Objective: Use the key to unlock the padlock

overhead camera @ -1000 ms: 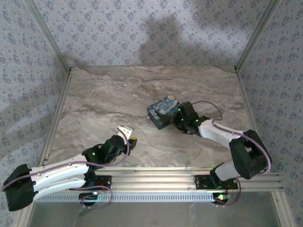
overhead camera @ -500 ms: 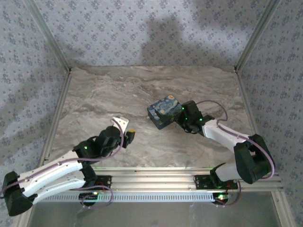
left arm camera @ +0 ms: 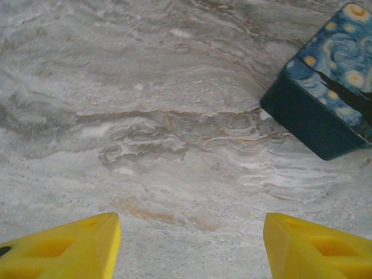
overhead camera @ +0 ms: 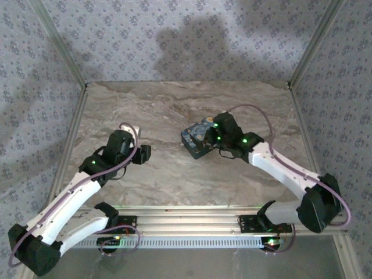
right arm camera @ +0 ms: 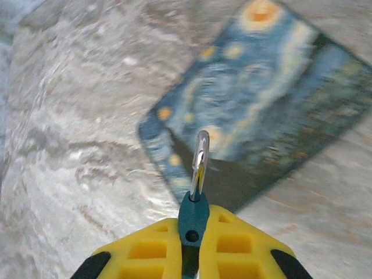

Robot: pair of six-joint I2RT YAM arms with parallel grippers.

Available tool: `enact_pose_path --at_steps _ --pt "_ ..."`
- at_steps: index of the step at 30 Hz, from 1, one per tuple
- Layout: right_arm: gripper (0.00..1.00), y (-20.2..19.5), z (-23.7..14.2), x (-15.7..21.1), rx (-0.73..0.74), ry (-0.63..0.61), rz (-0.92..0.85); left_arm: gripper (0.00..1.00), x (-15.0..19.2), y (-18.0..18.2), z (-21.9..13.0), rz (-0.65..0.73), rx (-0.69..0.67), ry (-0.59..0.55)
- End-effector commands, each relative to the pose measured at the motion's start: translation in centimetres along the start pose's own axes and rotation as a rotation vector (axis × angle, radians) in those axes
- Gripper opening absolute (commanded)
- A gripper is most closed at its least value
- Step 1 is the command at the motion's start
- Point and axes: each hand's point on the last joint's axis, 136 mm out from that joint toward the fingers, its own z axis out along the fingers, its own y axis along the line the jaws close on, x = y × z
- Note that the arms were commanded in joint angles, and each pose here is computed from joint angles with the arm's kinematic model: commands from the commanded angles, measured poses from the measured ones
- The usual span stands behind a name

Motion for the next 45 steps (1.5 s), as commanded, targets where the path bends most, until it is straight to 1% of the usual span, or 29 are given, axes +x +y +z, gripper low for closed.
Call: enact_pose_path --at_steps 1,3,8,11,12,16,19,22,27,32,34,39,43,45 --pt "0.0 3.6 1.9 -0.1 -0.003 0.037 -0.16 0.67 -0.6 0.6 -0.6 -0.091 0.047 0.034" --pt "0.0 6.4 3.3 -0.4 -0.031 0.051 -0.206 0.68 -0.8 1.8 -0.4 -0.149 0.044 0.037" --pt "0.0 12.2 7.2 -0.6 -0.113 0.08 -0.279 0.68 -1.2 4.3 0.4 -0.272 0.042 0.017" --pt "0.0 14.5 9.9 -1.1 -0.143 0.086 -0.284 0.69 -1.9 5.6 1.1 -0.345 0.055 -0.002" --pt "0.0 15.2 11.0 -1.4 -0.158 0.079 -0.338 0.69 -2.3 6.1 1.3 -0.363 0.055 -0.008" --pt "0.0 16.3 16.3 -2.8 -0.161 0.073 -0.381 0.69 -3.3 6.9 2.6 -0.393 0.063 0.009" --pt "0.0 16.9 20.0 -3.0 -0.175 0.082 -0.392 0.69 -3.8 6.6 3.4 -0.408 0.097 0.019" --pt "0.0 17.2 22.6 -2.8 -0.181 0.093 -0.412 0.69 -3.9 7.0 4.2 -0.4 0.081 0.024" --pt "0.02 16.5 25.5 -3.3 -0.201 0.095 -0.381 0.69 -3.5 7.7 5.9 -0.389 0.057 0.055" --pt "0.04 15.6 27.0 -3.9 -0.213 0.095 -0.339 0.68 -3.6 8.1 7.5 -0.398 0.059 0.091" --pt "0.06 15.4 27.4 -3.8 -0.219 0.105 -0.336 0.68 -4.0 8.0 7.8 -0.396 0.068 0.093" --pt "0.08 14.8 28.1 -3.5 -0.205 0.112 -0.333 0.68 -4.4 8.3 8.2 -0.396 0.06 0.087" --pt "0.08 14.4 28.7 -2.5 -0.206 0.137 -0.335 0.68 -4.6 8.2 8.1 -0.398 0.061 0.095" --pt "0.11 13.9 29.0 -2.1 -0.19 0.145 -0.337 0.68 -4.7 8.4 8.1 -0.399 0.051 0.098"
